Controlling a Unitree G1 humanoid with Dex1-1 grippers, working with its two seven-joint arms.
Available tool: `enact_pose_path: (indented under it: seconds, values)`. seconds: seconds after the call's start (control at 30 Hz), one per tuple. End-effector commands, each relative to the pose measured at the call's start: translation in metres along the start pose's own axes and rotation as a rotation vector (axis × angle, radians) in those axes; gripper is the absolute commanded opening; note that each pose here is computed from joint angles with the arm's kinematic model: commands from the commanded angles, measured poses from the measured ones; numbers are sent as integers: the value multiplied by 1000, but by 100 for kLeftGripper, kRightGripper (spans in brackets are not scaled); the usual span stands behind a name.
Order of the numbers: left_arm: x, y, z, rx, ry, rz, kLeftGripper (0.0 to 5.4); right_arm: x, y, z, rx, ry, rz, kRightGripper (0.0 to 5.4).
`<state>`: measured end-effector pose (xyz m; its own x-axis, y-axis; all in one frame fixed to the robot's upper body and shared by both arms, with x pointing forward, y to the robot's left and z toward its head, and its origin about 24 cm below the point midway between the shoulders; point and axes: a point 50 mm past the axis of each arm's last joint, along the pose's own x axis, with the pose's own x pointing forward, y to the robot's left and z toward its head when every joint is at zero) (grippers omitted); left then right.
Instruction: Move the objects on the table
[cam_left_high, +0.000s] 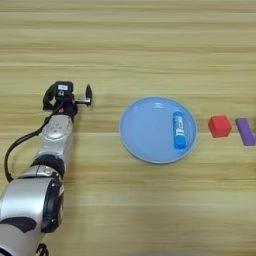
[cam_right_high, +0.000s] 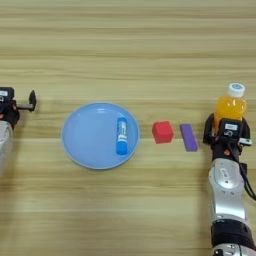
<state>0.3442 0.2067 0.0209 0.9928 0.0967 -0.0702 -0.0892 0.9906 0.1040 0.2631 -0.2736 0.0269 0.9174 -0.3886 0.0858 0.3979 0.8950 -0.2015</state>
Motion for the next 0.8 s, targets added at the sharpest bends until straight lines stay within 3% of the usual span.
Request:
enact_pose_path:
  seconds: [0.03, 0.37, 0.63, 0.8]
  values:
    - [3, 0, 3, 8, 8, -6, 540, 2, 1, 1, -1, -1, 7, 429]
    - [3, 1, 3, 6, 8, 0, 540, 2, 2, 1, -1, -2, 8, 539]
    - [3, 0, 3, 8, 6, 0, 540, 0, 1, 1, 3, 4, 2, 539]
    - [3, -3, 3, 9, 5, -2, 540, -11, 3, 2, 62, 20, 16, 539]
